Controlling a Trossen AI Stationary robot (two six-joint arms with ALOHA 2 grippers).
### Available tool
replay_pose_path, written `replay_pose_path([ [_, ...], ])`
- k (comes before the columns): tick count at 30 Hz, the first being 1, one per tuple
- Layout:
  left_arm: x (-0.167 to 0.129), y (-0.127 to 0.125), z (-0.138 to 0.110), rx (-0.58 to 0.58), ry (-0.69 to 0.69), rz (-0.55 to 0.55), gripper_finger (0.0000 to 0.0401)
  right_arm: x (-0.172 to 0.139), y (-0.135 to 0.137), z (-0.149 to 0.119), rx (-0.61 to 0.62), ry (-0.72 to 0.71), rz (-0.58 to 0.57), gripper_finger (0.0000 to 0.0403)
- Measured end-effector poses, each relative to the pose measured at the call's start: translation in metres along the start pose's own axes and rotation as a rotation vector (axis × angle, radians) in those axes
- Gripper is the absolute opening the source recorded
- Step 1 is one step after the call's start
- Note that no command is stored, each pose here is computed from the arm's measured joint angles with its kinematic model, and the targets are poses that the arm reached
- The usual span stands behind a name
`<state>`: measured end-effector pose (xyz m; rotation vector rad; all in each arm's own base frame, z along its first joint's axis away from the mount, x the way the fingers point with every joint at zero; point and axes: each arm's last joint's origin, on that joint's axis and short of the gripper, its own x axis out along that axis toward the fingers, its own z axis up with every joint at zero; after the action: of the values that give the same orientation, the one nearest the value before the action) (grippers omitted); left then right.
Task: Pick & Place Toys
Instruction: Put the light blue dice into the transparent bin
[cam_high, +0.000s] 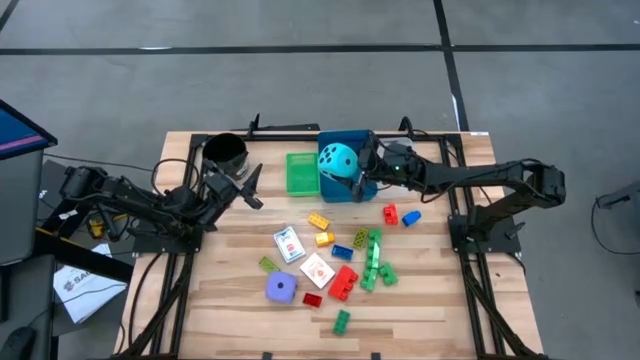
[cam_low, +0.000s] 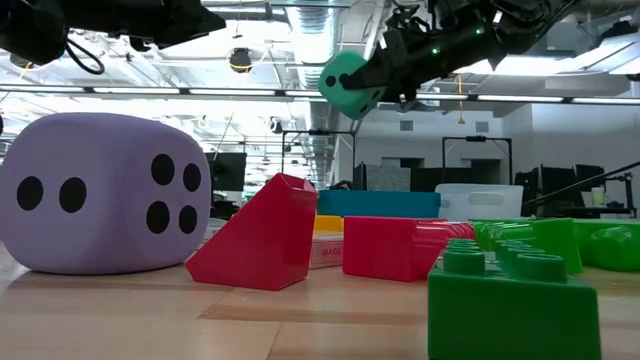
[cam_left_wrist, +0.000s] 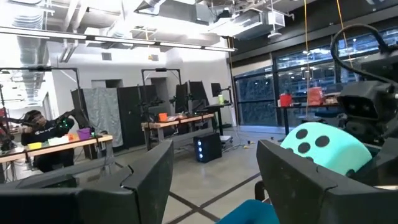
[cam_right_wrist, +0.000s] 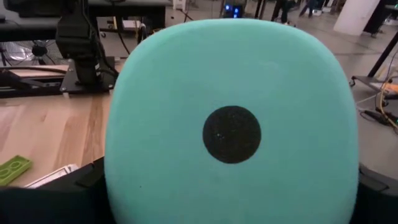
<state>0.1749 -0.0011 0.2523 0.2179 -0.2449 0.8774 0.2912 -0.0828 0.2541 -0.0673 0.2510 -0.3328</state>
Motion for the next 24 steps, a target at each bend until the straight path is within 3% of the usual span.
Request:
replay_pose_path([
  [11, 0.0, 0.0, -0.001, 0.005, 0.003, -0.003, 0.0223, 0.002, 0.0, 0.003, -0.016, -0.038, -0.004, 0.0363],
  [24, -0.002, -0.004, 0.0, 0.006, -0.022, -0.075, 0.0223, 0.024, -0.005, -0.018, -0.017, -0.004, -0.025, 0.0363],
])
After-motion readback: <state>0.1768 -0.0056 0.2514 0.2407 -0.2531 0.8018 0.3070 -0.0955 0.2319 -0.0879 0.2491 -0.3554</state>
